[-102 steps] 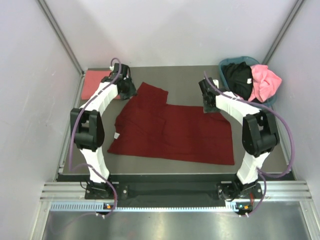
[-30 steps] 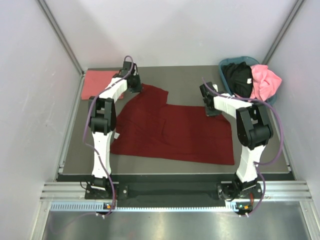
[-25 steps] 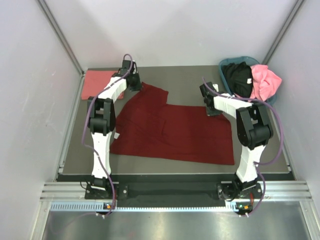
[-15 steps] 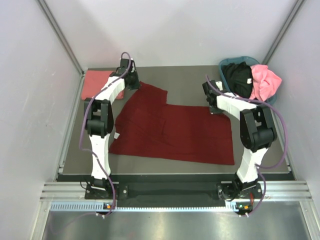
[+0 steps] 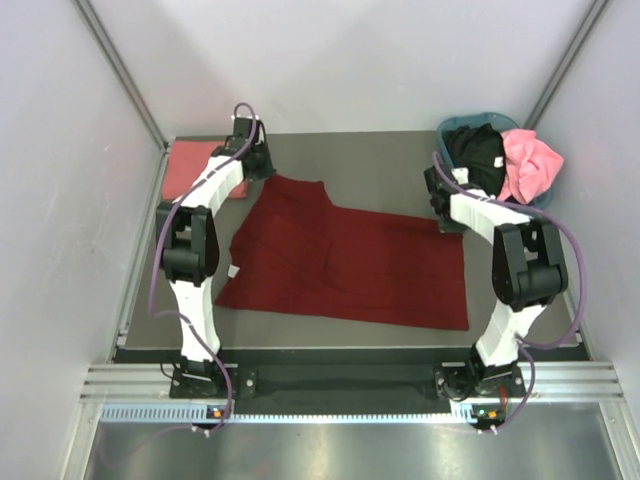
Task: Fold and stack the t-shirts
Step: Fold the tshirt
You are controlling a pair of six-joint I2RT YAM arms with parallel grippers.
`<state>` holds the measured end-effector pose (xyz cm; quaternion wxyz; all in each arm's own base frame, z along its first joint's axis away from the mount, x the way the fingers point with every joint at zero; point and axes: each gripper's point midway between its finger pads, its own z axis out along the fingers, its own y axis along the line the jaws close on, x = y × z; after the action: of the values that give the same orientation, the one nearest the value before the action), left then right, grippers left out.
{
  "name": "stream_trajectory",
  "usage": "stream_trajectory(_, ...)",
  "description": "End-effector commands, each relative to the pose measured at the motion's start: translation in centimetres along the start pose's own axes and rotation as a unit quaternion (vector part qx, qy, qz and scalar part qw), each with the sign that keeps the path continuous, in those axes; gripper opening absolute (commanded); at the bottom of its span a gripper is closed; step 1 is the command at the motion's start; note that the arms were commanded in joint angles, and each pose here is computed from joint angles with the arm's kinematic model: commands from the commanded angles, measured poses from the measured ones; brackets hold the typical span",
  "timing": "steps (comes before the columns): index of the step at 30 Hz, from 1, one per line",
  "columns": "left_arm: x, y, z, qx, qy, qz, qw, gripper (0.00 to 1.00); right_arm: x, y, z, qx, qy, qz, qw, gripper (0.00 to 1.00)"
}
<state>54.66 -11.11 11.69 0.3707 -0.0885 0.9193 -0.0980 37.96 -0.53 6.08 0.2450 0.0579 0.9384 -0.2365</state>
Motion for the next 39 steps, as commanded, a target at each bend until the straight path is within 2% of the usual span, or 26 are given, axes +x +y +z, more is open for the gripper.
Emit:
stream_trajectory(1, -3.8, -0.2, -3.3, 0.003, -0.066, 0.001, 0.998, 0.0, -0.4, -2.5, -1.3, 0.022, -0.014, 0.023, 0.999, 0.0)
stream_trajectory(18, -1.0, 2.0, -6.9, -0.028, -0.063, -0.004, 0.998, 0.0, 1.5, -3.5, -3.4, 0.005, -0.014, 0.031, 0.999, 0.0)
stream_trajectory(27, -0.1, 2.5, -8.2, -0.033, -0.057, -0.004, 0.998, 0.0, 3.1, -3.5, -3.6, 0.008, -0.001, -0.009, 1.0, 0.0)
stream_trajectory(32, 1.4, 3.1, -8.9, -0.04, -0.047, -0.006, 0.998, 0.0, 3.7, -3.0, -4.4, -0.02, -0.002, -0.009, 1.0, 0.0)
stream_trajectory(39, 3.2, 3.9, -10.1, -0.047, -0.037, -0.006, 0.998, 0.0, 5.6, -2.5, -4.6, -0.037, 0.039, -0.025, 0.998, 0.0)
